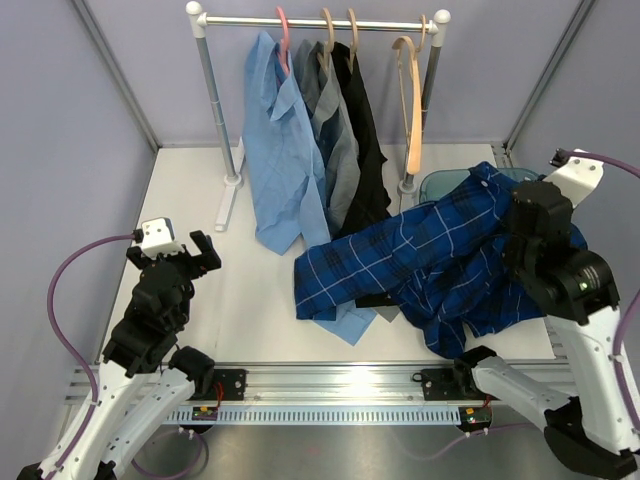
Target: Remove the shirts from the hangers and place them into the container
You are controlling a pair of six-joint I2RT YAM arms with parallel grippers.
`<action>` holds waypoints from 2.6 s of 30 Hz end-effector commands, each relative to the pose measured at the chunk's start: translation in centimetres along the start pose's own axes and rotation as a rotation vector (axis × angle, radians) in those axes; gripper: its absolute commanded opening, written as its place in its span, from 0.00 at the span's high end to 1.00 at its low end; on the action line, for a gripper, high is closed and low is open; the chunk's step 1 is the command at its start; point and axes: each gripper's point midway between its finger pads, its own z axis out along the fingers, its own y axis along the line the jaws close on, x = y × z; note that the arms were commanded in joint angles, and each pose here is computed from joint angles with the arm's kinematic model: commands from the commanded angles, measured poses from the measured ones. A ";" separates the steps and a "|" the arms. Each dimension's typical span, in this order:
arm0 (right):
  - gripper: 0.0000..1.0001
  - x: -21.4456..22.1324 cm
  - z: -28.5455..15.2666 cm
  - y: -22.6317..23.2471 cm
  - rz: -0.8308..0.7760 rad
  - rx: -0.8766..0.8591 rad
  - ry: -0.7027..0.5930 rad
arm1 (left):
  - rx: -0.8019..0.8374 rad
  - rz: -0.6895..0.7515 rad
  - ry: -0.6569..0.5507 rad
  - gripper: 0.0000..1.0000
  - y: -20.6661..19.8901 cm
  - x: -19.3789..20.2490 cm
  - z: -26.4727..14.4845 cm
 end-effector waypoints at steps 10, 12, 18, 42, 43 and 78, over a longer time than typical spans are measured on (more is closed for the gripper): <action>1.00 -6.0 7.6 0.4 0.276 0.039 -0.079 | 0.010 -0.050 -0.035 0.01 -0.4 -1.0 0.2; 1.00 -8.5 8.3 -1.3 0.328 0.086 -0.127 | 0.008 -0.051 -0.035 0.01 -0.4 -1.0 0.2; 1.00 -13.8 10.1 -2.6 0.407 0.136 -0.238 | 0.015 -0.048 -0.030 0.01 -0.6 -0.9 0.2; 1.00 12.4 27.4 1.5 0.520 0.192 0.341 | 0.040 -0.062 -0.030 0.01 -0.9 -0.9 0.1; 1.00 14.9 28.4 0.8 0.532 0.223 0.403 | 0.038 -0.063 -0.031 0.01 -0.9 -0.9 0.1; 0.07 14.6 14.7 7.7 0.401 -0.124 0.446 | 0.038 -0.068 -0.026 0.01 -0.9 -0.8 0.1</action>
